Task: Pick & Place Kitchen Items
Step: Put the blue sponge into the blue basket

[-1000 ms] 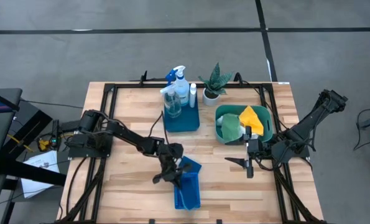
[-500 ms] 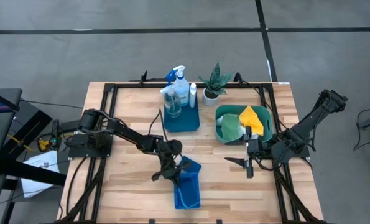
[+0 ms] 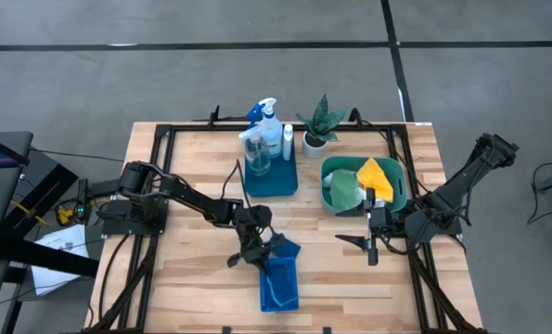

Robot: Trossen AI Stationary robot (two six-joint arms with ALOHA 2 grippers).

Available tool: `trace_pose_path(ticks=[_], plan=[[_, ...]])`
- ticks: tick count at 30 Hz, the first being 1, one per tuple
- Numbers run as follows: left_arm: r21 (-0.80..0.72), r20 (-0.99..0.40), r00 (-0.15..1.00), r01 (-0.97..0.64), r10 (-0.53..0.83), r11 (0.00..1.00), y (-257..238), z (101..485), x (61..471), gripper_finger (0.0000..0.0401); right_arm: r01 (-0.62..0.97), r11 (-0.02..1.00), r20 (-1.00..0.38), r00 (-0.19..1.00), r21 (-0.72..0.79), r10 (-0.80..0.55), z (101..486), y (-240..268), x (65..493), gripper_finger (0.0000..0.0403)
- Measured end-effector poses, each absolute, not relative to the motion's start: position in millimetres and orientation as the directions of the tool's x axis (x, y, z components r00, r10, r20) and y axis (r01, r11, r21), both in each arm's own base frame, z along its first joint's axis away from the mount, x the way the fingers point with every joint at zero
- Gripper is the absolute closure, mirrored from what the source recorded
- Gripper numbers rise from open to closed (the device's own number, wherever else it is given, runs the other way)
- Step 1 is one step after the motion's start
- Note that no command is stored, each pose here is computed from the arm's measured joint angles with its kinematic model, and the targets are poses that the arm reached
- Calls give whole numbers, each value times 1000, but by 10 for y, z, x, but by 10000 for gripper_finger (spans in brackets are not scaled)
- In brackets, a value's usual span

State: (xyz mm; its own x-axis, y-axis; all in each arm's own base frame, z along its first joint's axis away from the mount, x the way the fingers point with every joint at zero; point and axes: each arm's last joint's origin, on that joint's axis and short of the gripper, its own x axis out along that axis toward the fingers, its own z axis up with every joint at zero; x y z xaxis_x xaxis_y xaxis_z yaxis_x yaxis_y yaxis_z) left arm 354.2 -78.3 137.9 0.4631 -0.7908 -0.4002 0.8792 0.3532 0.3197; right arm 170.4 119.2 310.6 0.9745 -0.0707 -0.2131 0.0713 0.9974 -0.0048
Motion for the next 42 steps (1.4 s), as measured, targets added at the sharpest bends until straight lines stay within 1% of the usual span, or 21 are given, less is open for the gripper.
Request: trace_pose_path(ticks=[17, 27, 35, 42], plan=[[287, -404, 462, 884, -790, 370, -782, 1375, 3540, 390, 71, 997, -213, 974, -5, -70, 3106, 1192, 1704, 154], [248, -408, 470, 882, -783, 400, -780, 1374, 3542, 350, 71, 997, -214, 974, -5, -70, 3105, 1193, 1704, 154], [241, -429, 508, 861, -747, 448, -770, 1370, 3553, 317, 70, 998, -216, 974, -7, -70, 3102, 1193, 1704, 154], [253, -415, 526, 850, -743, 461, -767, 1499, 3533, 300, 68, 998, -220, 973, -10, -69, 3098, 1192, 1703, 154]])
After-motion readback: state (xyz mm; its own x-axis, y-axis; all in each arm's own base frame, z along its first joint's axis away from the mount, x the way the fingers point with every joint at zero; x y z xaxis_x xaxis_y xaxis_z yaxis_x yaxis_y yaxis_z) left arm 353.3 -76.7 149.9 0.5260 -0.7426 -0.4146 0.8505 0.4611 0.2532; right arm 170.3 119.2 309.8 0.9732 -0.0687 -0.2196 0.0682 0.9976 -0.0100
